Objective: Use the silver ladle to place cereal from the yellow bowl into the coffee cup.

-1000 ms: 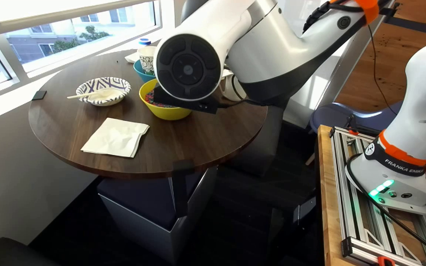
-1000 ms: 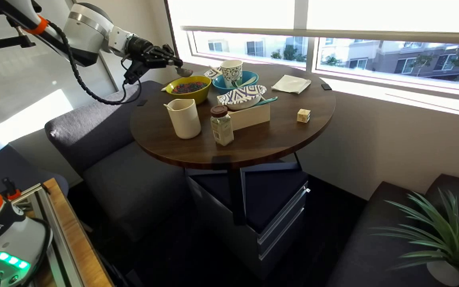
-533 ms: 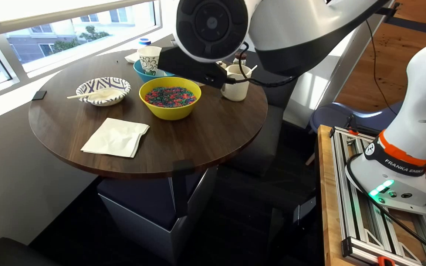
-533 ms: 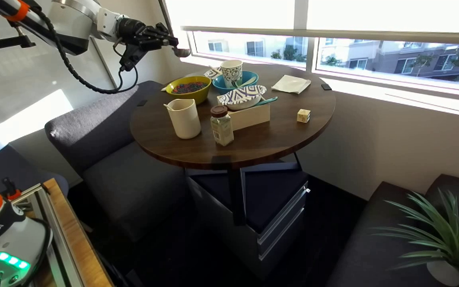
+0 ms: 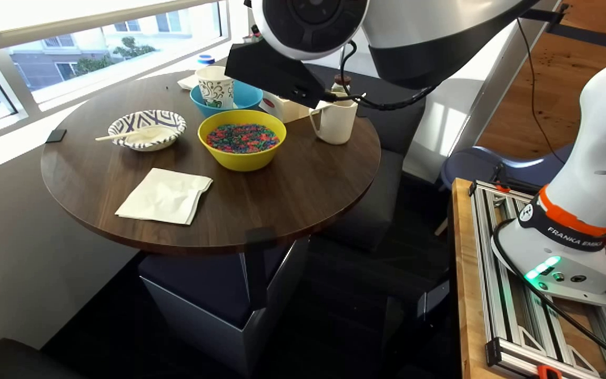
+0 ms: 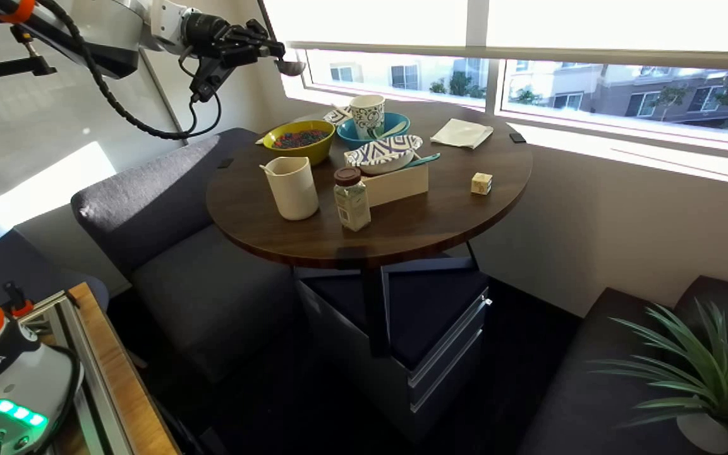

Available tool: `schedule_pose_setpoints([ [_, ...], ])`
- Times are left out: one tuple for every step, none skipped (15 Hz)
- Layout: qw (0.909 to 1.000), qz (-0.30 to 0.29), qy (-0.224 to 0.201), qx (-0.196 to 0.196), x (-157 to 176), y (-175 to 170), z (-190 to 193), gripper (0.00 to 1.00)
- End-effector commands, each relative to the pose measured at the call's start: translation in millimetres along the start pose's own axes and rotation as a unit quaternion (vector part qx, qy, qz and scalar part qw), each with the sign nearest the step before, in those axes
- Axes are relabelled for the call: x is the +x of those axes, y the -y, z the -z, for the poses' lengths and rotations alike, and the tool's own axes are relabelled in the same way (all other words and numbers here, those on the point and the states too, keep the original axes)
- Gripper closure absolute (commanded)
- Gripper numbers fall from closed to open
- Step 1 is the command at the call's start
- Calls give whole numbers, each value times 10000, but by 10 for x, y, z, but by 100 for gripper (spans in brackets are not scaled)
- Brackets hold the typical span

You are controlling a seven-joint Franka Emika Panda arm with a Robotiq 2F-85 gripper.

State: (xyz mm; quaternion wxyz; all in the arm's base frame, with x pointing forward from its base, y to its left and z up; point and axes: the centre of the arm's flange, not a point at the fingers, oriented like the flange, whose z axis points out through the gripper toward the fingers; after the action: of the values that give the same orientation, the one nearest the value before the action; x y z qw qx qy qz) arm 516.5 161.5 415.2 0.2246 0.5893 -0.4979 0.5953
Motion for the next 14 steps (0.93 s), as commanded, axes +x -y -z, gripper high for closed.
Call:
schedule_pose_setpoints([
  [10000,4,-1,4,-3,-2,2,96],
  [9999,-35,-80,78,20,65,-48,99],
  [9998,-90,-106,118,65,129,-120,99],
  [9998,-150,-62,121,97,159,-182,99],
  [9996,-238,-68,129,140,184,-249,99],
  [9995,-274,-53,139,161,216,-304,99],
  [9993,-311,27,198,181,250,-352,99],
  [9991,-330,66,264,184,291,-400,99],
  [9985,-379,163,351,183,332,-452,99],
  [9977,-446,277,431,184,363,-492,99],
  [9972,-480,346,460,175,394,-540,99],
  [9966,-506,439,470,167,406,-595,99],
  [9965,-510,503,430,153,405,-646,99],
  [9961,-527,606,370,139,389,-710,99],
])
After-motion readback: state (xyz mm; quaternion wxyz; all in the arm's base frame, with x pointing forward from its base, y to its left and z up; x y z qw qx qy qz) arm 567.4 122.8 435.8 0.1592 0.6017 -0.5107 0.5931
